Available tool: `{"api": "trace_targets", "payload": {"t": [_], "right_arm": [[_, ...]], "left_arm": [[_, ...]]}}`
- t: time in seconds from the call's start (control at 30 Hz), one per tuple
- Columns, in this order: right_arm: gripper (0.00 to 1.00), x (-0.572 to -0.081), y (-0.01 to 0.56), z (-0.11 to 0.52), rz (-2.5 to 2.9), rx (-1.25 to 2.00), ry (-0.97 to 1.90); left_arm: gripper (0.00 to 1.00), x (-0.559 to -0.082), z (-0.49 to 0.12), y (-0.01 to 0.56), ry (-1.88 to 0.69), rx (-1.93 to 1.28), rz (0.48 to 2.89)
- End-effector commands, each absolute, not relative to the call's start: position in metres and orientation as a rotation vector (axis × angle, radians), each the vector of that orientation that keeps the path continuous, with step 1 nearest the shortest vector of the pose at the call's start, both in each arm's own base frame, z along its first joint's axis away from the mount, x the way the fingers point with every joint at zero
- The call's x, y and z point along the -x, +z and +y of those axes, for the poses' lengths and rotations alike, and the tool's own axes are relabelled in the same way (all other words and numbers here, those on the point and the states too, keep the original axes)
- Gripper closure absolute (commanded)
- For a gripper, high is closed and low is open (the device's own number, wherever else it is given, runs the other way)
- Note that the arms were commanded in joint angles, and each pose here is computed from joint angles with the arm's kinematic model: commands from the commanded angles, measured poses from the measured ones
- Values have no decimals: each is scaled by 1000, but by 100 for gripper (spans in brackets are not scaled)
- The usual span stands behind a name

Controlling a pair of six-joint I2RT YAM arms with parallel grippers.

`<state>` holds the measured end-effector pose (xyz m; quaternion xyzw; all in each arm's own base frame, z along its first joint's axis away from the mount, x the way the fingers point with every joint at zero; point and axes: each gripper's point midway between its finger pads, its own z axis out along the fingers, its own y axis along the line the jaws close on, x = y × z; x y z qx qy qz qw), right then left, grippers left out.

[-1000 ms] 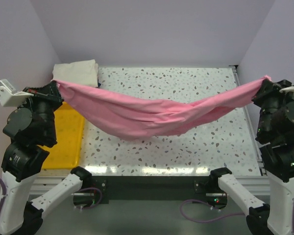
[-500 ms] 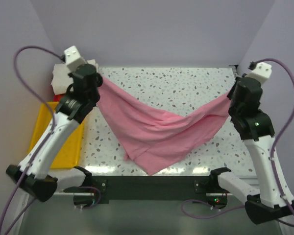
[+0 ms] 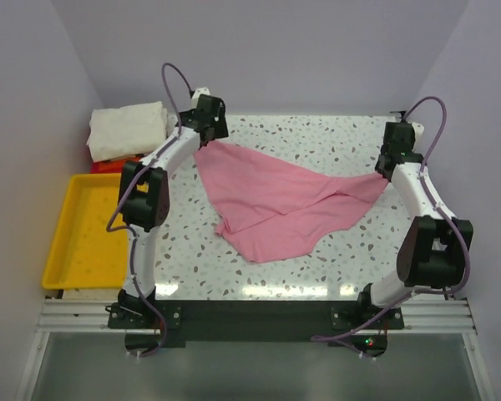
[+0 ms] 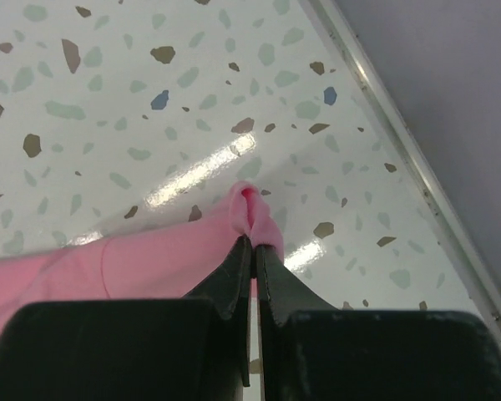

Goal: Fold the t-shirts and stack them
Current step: Flatten the tshirt out

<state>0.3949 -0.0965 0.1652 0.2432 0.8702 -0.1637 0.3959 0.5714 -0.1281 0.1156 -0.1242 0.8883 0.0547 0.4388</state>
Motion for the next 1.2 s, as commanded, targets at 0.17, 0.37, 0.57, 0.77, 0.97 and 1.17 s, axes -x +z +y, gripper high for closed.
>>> {"api": "trace_targets", "payload": {"t": [0.17, 0.37, 0.57, 0.77, 0.97, 1.17], "right_arm": [[100, -420, 129, -81, 2262, -677, -218], [100, -393, 103, -68, 2305, -714, -148], [100, -370, 88, -55, 2332, -720, -75], [100, -358, 77, -51, 2351, -726, -61], [100, -359, 77, -46, 2358, -714, -26], [100, -359, 72, -45, 2373, -708, -24]], "left_arm": [[0, -500, -169, 206, -202, 234, 2093], [0, -370, -219, 142, -316, 120, 2269], [0, -290, -238, 102, -371, 128, 2393], [4, -252, -246, 73, -437, 157, 2452], [24, -255, -252, 69, -465, 175, 2445], [32, -259, -251, 62, -421, 195, 2456]]}}
